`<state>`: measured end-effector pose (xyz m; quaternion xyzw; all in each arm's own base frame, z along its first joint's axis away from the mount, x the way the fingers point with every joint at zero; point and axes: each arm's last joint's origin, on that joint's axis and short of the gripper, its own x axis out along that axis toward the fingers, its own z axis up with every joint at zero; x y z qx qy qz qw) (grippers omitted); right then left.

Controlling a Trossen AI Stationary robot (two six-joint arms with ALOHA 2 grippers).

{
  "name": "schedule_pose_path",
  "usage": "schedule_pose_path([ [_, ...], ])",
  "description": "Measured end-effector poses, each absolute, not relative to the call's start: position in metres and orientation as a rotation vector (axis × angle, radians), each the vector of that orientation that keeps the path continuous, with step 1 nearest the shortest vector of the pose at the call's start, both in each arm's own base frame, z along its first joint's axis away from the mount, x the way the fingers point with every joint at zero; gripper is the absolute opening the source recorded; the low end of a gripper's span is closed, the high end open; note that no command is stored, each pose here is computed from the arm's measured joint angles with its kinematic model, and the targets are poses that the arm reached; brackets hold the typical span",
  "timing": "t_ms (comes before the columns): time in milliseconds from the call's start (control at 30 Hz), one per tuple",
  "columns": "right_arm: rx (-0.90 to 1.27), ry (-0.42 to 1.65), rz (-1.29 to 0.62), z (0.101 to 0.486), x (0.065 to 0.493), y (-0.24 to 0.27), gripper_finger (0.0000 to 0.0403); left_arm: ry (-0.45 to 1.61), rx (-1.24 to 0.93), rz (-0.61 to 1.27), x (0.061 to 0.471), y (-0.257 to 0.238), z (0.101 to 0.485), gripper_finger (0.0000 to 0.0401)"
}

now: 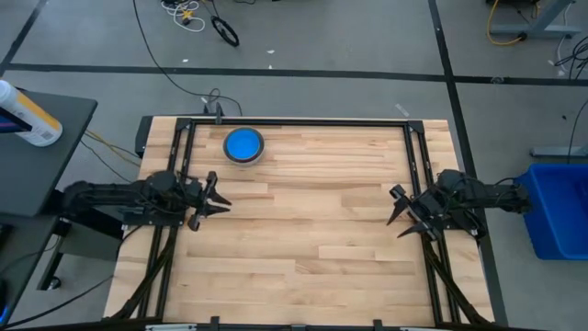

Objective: Nest bowls inside each other
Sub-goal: Return to Home Position

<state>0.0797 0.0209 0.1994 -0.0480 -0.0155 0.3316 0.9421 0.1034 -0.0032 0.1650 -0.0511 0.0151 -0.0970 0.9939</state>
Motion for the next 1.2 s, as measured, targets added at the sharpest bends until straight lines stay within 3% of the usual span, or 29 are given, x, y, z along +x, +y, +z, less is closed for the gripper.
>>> schedule_pose_path([
  [100,-0.08,0.038,0.591,0.2,0.078,0.019,0.0214,0.005,-0.115,-0.185,0.101,-0.003,0.167,0.0089],
  [233,-0.05,0.111,0.342,0.192,0.082,0.012,0.0221,-0.042,-0.114,-0.199,0.098,-0.003,0.171,0.0087],
  [367,-0.077,0.068,0.166,0.175,0.092,0.008,0.0229,-0.055,-0.114,-0.21,0.097,-0.004,0.172,0.0089],
  [633,-0.178,-0.055,0.181,0.17,0.097,0.009,0.0244,-0.046,-0.125,-0.244,0.097,-0.005,0.172,0.0091],
  [867,-0.155,-0.019,0.092,0.167,0.097,0.009,0.0257,-0.025,-0.136,-0.293,0.096,-0.007,0.172,0.009],
  [1200,-0.105,0.014,0.148,0.165,0.099,0.014,0.027,0.008,-0.142,-0.254,0.098,-0.007,0.17,0.0093],
])
